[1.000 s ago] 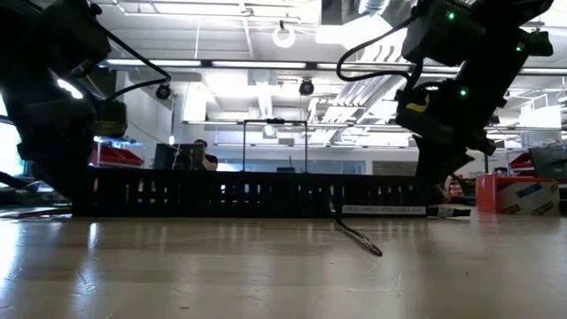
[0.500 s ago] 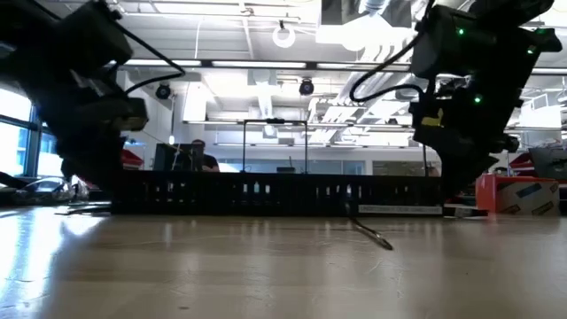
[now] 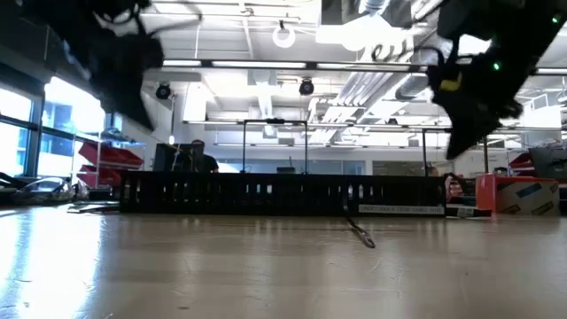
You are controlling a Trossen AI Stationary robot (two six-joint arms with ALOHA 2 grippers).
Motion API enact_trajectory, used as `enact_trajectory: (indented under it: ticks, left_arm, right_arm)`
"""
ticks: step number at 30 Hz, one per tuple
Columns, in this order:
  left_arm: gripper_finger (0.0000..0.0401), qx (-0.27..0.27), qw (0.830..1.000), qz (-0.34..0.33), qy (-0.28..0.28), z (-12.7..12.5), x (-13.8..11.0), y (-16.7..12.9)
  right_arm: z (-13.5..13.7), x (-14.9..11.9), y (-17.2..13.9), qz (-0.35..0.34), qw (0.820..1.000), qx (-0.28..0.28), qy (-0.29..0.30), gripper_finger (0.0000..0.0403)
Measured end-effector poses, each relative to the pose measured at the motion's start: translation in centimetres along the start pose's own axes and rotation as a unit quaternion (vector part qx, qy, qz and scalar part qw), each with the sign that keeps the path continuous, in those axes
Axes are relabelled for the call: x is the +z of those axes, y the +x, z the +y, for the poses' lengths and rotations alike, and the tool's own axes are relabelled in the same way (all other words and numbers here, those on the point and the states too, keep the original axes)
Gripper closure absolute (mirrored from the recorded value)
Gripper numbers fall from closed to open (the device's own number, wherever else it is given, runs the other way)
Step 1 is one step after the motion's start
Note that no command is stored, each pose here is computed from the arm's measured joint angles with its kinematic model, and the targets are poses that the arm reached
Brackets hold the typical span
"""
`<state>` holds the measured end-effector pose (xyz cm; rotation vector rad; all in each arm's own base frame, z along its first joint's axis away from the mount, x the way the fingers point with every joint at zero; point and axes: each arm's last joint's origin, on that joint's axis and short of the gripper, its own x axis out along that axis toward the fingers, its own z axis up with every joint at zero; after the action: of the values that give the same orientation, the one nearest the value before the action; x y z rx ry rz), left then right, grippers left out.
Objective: Ziptie cables
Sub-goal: Close the black cable duct using the black cable duct lid
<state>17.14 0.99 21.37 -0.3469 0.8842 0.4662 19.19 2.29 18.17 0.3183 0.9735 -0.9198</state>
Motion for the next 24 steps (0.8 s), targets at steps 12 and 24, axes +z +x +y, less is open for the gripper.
enact_trajectory:
  ticks: [12,24]
  left_arm:
    - [0.0401,-0.227,0.953,-0.199,0.029,-1.5,-2.2,3.3]
    - [0.0401,-0.211,0.963,-0.148,-0.077,0.5,-8.5,7.5]
  right_arm:
    - [1.7,2.1,1.3,-0.216,0.922,0.307,-0.097,0.0403]
    - [1.3,-2.6,7.5,-0.175,0.921,0.338,-0.077,0.0403]
